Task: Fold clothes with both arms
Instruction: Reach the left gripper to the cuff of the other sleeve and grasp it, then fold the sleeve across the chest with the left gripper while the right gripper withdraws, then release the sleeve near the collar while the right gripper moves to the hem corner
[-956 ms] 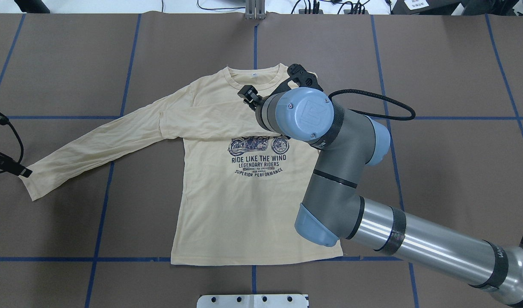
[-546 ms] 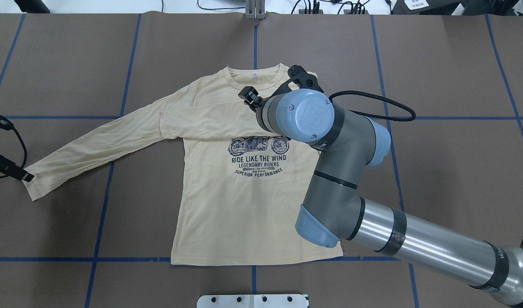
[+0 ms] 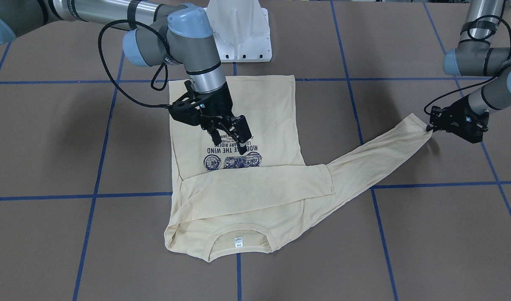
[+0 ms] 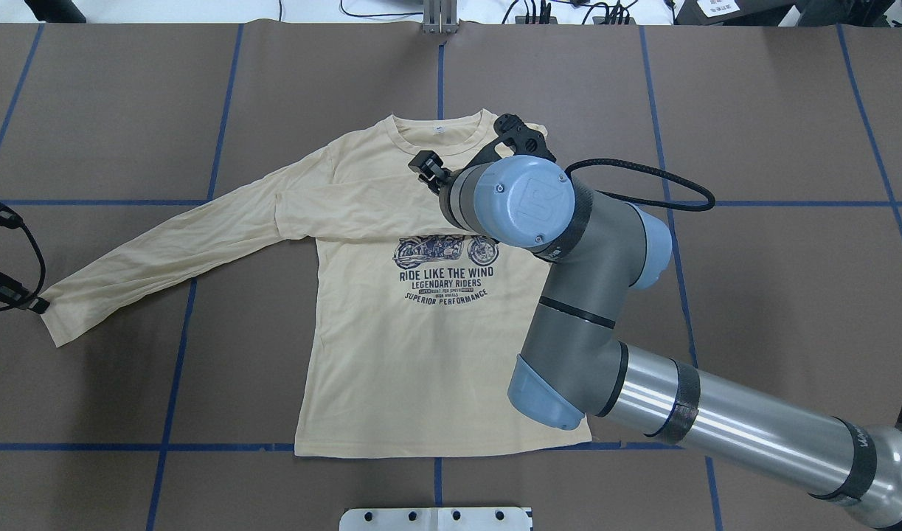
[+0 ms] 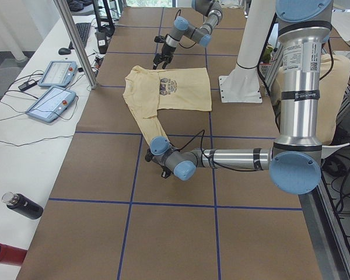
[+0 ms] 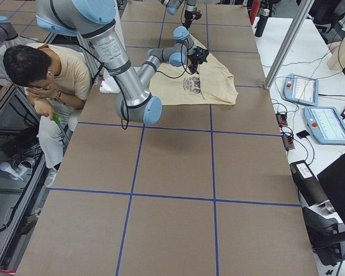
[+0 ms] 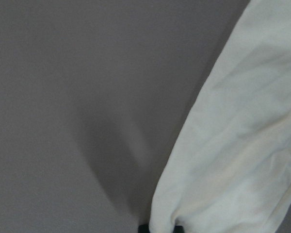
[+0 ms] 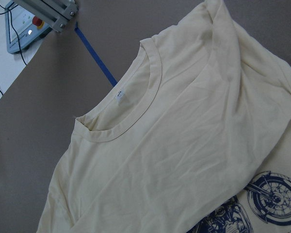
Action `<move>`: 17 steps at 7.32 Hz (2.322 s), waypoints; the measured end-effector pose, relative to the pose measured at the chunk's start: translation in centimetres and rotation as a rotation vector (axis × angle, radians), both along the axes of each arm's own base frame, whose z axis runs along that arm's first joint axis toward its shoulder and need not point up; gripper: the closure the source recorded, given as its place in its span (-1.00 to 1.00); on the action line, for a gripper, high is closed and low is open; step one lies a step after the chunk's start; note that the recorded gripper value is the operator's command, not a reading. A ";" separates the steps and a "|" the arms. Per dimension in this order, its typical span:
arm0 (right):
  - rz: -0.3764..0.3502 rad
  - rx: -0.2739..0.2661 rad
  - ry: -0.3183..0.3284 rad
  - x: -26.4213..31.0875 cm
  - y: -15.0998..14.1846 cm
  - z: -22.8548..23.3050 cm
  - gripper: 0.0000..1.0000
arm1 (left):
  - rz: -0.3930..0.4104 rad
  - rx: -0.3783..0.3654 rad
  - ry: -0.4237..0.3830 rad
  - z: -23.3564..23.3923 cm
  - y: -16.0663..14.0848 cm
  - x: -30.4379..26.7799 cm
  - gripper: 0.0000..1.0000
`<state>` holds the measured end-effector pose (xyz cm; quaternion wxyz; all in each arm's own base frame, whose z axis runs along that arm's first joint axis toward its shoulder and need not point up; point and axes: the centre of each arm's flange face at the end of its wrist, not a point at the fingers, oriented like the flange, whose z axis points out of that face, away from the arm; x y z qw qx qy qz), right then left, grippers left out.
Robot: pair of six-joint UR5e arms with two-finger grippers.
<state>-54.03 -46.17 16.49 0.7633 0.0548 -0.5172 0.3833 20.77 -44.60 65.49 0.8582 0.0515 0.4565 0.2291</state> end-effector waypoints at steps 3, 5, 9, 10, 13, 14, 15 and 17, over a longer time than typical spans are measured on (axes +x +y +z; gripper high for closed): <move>-0.005 0.008 -0.008 2.1 1.0 1.2 -0.99 | -0.089 -0.091 0.100 -8.3 0.0 0.4 1.00; -0.054 0.072 0.047 6.7 2.4 5.1 -0.99 | -0.207 -0.213 0.194 -18.5 -2.1 2.5 1.00; -0.169 0.122 0.241 13.6 0.8 16.9 -0.99 | -0.370 -0.519 0.332 -40.8 -8.0 15.1 1.00; -0.219 0.146 0.296 16.6 0.3 21.2 -0.99 | -0.417 -0.569 0.356 -45.8 -10.3 17.7 1.00; -0.420 0.205 0.433 28.2 -3.3 33.7 -0.99 | -0.561 -0.647 0.394 -58.8 -16.2 27.2 1.00; -0.469 0.231 0.452 31.3 -4.1 38.0 -0.99 | -0.613 -0.653 0.418 -61.7 -16.9 30.6 1.00; -0.493 0.258 0.448 33.1 -4.5 41.7 -0.99 | -0.650 -0.657 0.446 -63.2 -17.1 33.3 1.00; -0.504 0.286 0.434 34.3 -4.5 45.1 -0.99 | -0.716 -0.643 0.480 -63.9 -17.4 36.9 0.68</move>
